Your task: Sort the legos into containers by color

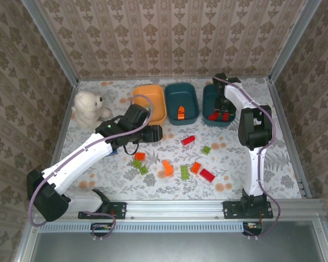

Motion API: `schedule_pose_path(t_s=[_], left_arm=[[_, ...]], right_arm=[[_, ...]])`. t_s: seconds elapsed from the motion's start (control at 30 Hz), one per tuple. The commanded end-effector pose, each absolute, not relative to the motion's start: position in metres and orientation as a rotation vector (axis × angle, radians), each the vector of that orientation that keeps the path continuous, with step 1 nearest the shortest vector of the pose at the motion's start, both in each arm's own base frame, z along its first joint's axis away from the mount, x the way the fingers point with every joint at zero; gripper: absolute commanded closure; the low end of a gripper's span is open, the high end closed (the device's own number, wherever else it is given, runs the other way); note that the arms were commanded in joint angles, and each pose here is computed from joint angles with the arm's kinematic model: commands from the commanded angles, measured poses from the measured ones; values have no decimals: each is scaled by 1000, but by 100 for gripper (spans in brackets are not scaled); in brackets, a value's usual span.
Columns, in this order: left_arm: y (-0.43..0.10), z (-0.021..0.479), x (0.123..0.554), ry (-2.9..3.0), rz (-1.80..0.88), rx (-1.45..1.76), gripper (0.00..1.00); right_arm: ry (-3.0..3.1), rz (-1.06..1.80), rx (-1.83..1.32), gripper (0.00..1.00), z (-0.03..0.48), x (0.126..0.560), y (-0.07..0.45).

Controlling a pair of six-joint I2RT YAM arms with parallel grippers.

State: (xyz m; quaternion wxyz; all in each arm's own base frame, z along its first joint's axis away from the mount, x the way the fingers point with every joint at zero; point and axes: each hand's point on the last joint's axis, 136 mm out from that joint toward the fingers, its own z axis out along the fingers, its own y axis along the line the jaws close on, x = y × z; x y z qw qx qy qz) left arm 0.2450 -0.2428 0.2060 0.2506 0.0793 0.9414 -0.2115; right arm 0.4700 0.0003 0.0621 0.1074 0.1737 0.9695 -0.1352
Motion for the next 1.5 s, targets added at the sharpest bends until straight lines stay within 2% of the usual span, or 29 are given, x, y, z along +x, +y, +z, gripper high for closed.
schedule_pose_path(t_s=[0.0, 0.3, 0.5, 0.6, 0.73, 0.87, 1.0, 1.2, 1.47], left_arm=[[-254, 215, 241, 2524, -594, 373, 29], [-268, 205, 222, 2544, -587, 622, 29], [-269, 182, 195, 2619, -536, 843, 28], [-269, 168, 184, 2685, -532, 877, 26], [-298, 167, 175, 2672, -598, 966, 22], [-331, 154, 163, 2630, -525, 1201, 25], [-359, 130, 154, 2636, -452, 1340, 29], [-392, 102, 148, 2703, -451, 1381, 32], [-411, 72, 154, 2779, -337, 1357, 31]], right_arm=[[2827, -365, 530, 51, 81, 471, 2], [2591, -187, 450, 47, 190, 483, 27], [2444, 102, 306, 44, 253, 444, 83], [2427, 262, 217, 41, 255, 401, 114], [2390, 494, 177, 39, 249, 333, 137], [2399, 605, 264, 38, 224, 264, 124], [2371, 687, 315, 36, 229, 220, 112], [2344, 613, 360, 37, 248, 188, 86], [2265, 601, 386, 35, 276, 175, 72]])
